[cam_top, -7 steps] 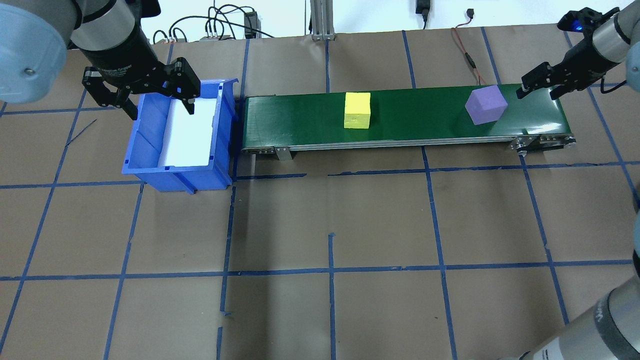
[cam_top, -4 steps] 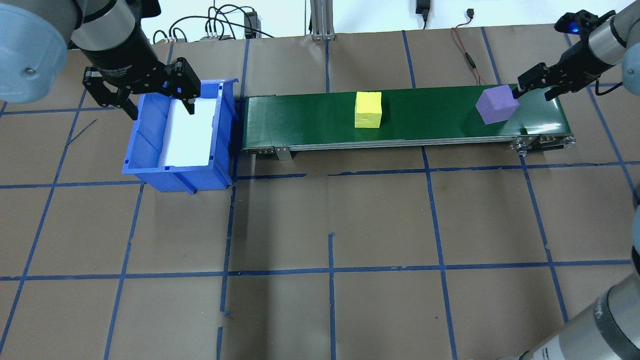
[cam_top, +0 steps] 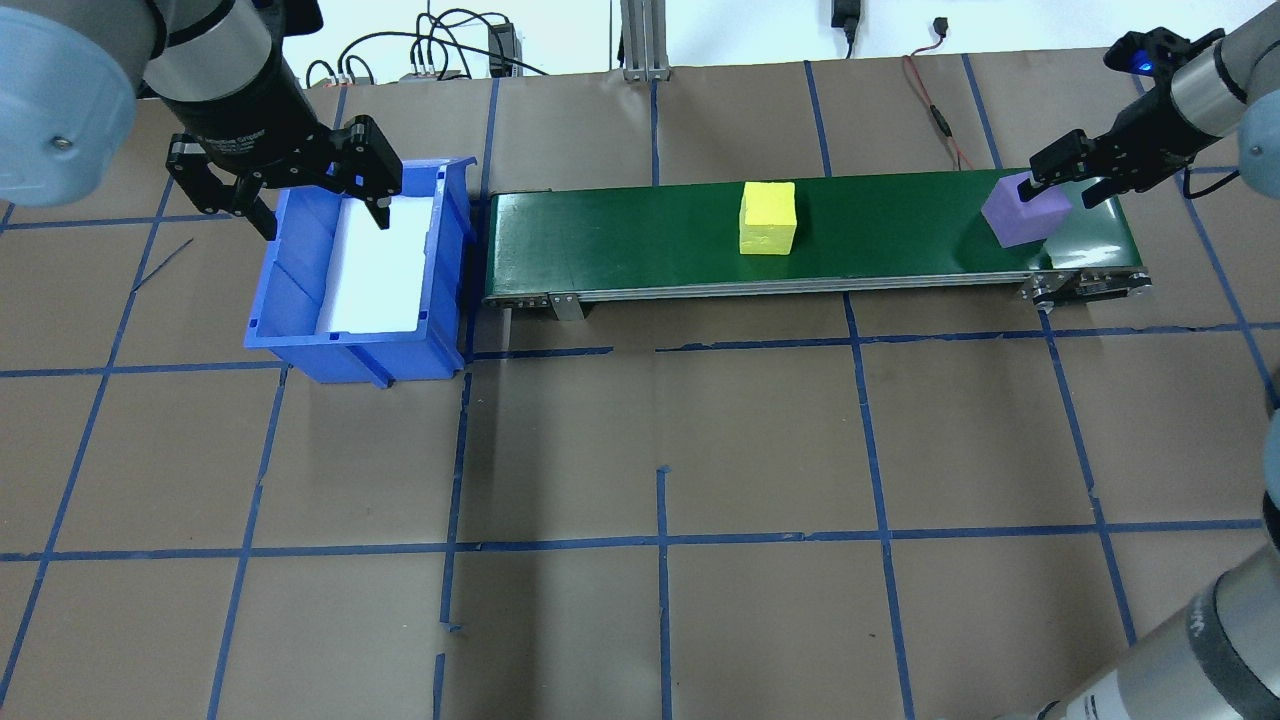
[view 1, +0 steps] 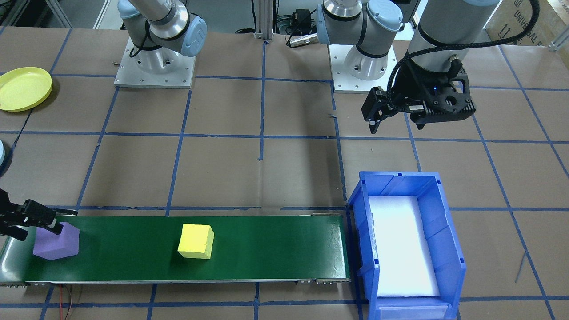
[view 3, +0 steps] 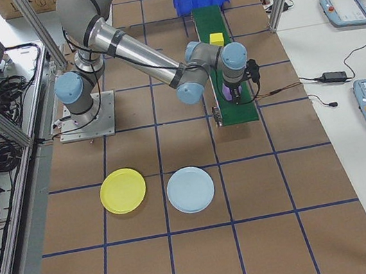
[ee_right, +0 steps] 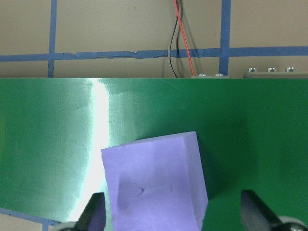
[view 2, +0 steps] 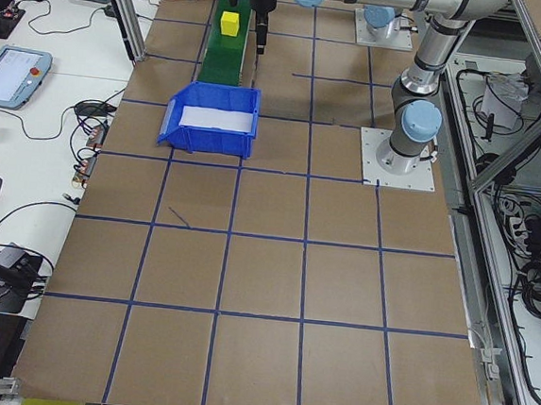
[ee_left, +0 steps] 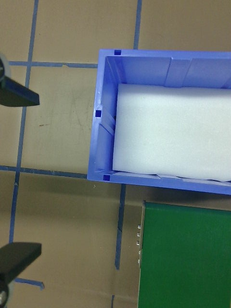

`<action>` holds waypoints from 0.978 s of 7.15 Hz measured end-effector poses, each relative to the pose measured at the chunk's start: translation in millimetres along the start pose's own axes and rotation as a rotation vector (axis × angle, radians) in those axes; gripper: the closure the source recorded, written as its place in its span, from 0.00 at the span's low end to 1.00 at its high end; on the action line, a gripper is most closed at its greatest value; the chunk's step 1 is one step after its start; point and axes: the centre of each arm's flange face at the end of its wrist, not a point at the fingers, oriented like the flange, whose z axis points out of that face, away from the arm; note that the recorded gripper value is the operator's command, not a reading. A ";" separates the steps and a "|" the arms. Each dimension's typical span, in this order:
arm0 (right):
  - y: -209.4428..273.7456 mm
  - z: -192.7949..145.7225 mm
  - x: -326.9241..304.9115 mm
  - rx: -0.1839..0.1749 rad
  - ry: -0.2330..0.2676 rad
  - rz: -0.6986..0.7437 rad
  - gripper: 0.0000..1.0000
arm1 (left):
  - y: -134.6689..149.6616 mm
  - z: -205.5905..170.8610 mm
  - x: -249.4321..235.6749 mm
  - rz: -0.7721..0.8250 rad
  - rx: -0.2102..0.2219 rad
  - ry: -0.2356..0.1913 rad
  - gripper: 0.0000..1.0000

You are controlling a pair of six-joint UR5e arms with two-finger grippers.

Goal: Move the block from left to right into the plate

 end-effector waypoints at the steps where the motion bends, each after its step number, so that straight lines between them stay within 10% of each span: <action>1: -0.5 2.1 1.4 0.002 0.005 -0.002 0.02 | -0.2 0.3 0.1 0.000 -0.001 0.000 0.00; 2: -1.0 8.3 4.8 0.000 0.011 -0.004 0.06 | -0.3 0.9 0.2 0.000 -0.002 0.000 0.00; 3: -1.9 15.7 9.4 -0.003 0.020 -0.006 0.41 | -0.1 2.1 0.2 0.000 -0.004 0.000 0.00; 7: -5.1 -3.5 33.1 0.004 0.261 -0.036 0.67 | 2.7 -0.4 -0.1 -0.001 -0.004 -0.005 0.00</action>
